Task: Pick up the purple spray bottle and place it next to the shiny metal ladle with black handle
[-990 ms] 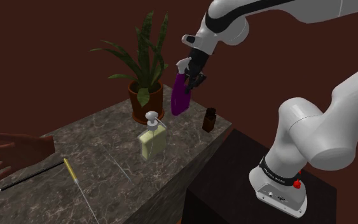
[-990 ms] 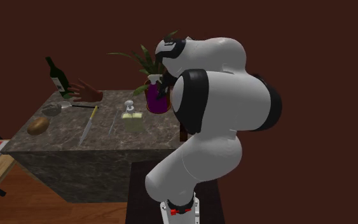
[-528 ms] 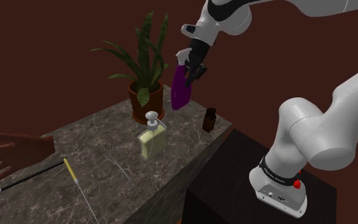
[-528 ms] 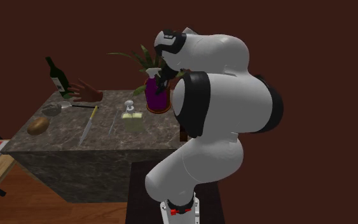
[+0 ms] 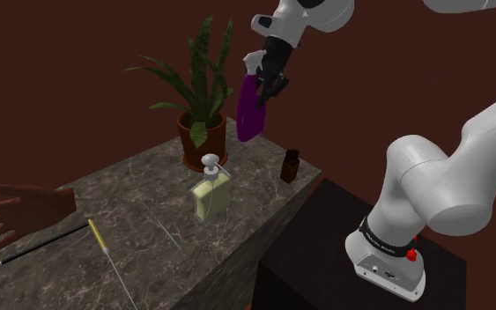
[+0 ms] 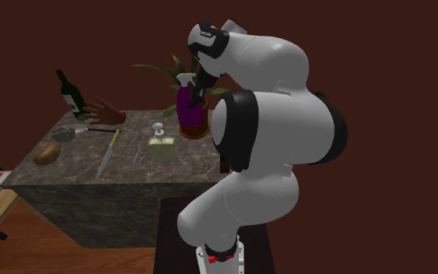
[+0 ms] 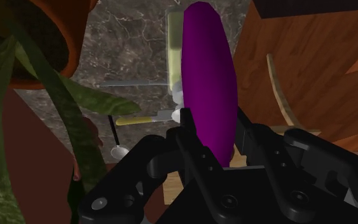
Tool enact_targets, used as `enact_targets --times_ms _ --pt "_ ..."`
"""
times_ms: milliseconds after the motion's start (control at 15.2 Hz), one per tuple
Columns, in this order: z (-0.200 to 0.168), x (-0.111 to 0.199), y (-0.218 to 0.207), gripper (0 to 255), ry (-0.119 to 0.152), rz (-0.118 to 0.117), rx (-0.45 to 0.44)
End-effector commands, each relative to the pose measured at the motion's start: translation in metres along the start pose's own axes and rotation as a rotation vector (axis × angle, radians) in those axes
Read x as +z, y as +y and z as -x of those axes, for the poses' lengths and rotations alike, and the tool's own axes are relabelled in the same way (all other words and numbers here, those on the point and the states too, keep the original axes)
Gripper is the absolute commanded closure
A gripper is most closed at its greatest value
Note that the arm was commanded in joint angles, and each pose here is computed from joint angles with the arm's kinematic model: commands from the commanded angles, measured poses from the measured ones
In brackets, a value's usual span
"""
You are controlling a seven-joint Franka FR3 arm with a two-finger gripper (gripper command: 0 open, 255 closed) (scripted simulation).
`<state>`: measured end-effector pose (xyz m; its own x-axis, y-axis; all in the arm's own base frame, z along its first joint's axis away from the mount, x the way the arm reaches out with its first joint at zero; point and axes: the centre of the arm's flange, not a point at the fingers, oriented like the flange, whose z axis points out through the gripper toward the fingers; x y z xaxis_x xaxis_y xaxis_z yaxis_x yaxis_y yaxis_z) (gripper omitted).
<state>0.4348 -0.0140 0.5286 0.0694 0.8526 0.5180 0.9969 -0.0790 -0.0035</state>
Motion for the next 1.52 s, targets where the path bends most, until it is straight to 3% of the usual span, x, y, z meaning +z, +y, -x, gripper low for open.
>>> enact_targets --times_ms 0,858,1452 --pt "-0.003 -0.016 -0.002 255 0.007 0.009 0.003" --pt "-0.038 -0.073 -0.002 255 0.007 0.009 0.003" --pt "-0.116 0.016 0.006 255 0.007 0.009 0.003"
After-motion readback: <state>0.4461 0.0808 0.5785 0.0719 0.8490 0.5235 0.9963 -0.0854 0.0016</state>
